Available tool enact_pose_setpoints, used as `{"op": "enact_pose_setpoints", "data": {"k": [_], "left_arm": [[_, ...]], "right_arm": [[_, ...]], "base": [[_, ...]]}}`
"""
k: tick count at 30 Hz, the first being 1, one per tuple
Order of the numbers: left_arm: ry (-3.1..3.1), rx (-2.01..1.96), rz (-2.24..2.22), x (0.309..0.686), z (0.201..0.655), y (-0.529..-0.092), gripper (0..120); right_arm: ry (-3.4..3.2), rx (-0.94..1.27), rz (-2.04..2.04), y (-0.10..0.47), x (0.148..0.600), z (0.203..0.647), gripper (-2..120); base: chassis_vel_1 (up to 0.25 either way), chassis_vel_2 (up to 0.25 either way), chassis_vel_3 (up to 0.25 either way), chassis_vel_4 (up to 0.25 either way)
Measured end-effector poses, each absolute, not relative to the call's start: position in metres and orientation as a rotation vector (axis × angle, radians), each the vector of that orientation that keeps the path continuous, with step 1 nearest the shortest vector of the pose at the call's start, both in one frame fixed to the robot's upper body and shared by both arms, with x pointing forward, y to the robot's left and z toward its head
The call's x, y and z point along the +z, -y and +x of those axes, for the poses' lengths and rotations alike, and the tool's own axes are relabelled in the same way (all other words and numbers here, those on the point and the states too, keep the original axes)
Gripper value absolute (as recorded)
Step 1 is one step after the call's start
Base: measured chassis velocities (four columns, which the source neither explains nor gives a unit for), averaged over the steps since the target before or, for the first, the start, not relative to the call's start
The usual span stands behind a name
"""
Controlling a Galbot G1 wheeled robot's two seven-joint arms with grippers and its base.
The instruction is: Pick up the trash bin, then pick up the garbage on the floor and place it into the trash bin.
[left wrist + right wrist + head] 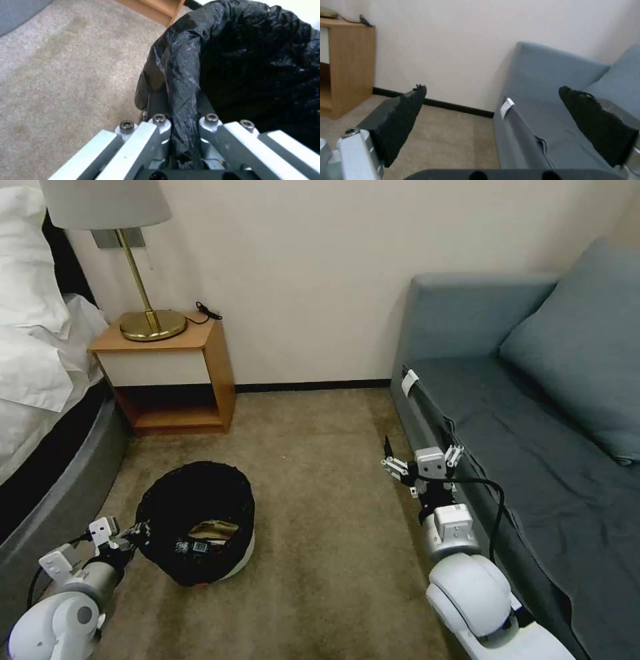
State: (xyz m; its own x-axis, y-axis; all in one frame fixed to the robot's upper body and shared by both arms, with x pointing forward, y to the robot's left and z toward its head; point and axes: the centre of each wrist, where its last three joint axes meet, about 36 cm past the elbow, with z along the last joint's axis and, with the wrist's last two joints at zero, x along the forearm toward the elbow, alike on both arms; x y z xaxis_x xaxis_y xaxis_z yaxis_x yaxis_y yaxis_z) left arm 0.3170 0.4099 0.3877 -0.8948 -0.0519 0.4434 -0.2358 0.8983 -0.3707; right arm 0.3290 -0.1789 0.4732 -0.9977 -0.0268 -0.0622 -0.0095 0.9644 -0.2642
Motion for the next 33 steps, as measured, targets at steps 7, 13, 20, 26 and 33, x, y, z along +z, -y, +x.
{"op": "enact_pose_setpoints", "data": {"k": [7, 13, 20, 26, 33], "left_arm": [[2.631, 0.586, 0.207, 0.387, 0.316, -0.409, 20], [2.630, 0.580, 0.210, 0.386, 0.315, -0.411, 44], [2.632, 0.578, 0.211, 0.386, 0.314, -0.412, 68], [2.634, 0.580, 0.212, 0.386, 0.311, -0.414, 89], [2.640, 0.575, 0.214, 0.391, 0.305, -0.415, 100]], "right_arm": [[-3.055, -0.397, -0.009, 0.183, 0.473, 0.324, 100], [-3.061, -0.385, 0.009, 0.186, 0.473, 0.321, 100], [-3.062, -0.382, 0.027, 0.188, 0.473, 0.320, 100], [-3.064, -0.376, 0.040, 0.189, 0.472, 0.319, 100], [-3.065, -0.367, 0.060, 0.189, 0.473, 0.319, 100]], "base": [[0.000, 0.000, 0.000, 0.000], [0.000, 0.000, 0.000, 0.000], [0.000, 0.000, 0.000, 0.000], [0.000, 0.000, 0.000, 0.000], [0.000, 0.000, 0.000, 0.000]]}}
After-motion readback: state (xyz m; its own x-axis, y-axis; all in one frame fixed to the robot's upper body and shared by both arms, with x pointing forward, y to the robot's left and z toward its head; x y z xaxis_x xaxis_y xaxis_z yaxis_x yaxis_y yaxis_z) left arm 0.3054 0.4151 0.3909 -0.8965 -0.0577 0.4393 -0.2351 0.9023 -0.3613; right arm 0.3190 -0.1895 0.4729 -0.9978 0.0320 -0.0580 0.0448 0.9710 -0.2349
